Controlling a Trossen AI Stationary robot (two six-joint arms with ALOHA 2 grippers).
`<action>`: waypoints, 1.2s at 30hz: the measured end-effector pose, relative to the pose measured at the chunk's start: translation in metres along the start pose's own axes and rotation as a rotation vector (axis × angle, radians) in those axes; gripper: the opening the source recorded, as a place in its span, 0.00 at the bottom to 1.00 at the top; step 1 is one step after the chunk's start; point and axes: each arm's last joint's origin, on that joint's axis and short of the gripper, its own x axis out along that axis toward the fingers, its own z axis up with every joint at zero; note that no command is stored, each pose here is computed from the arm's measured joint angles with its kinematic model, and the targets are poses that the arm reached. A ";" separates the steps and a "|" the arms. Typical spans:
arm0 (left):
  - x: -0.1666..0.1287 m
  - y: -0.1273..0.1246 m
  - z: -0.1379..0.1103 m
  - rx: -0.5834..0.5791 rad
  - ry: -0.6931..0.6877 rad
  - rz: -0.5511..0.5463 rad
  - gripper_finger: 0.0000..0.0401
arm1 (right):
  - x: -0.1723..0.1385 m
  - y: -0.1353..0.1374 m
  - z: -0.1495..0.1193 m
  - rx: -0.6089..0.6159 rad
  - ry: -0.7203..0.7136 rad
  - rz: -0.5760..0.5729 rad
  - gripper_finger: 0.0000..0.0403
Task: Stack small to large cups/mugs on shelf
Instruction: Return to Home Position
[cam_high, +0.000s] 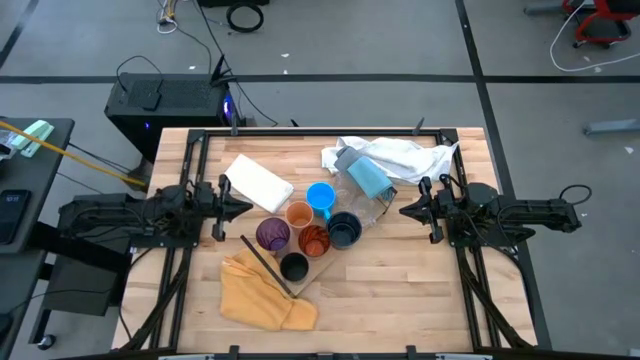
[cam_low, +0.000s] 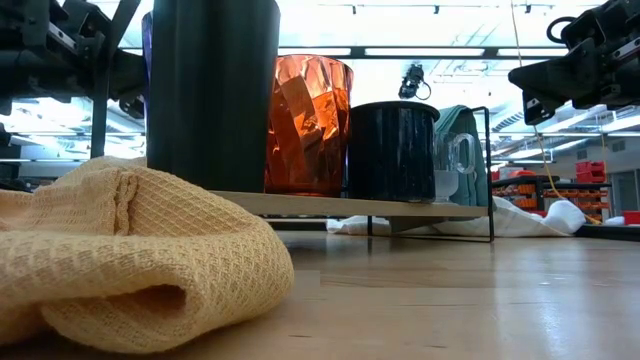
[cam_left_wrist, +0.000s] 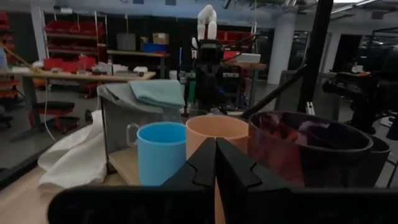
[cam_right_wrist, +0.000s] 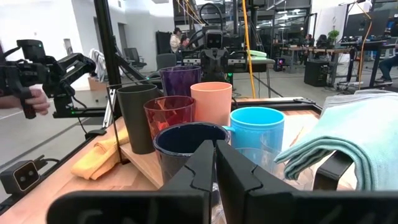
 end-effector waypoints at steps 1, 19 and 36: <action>0.000 0.000 -0.001 -0.006 0.006 0.001 0.05 | 0.000 0.000 0.000 0.000 -0.001 0.000 0.06; 0.000 0.000 0.000 -0.033 0.002 0.002 0.05 | 0.000 0.000 0.000 0.000 -0.001 0.000 0.06; 0.000 -0.001 -0.002 -0.036 0.015 -0.012 0.07 | 0.000 0.000 0.000 0.000 0.000 0.000 0.06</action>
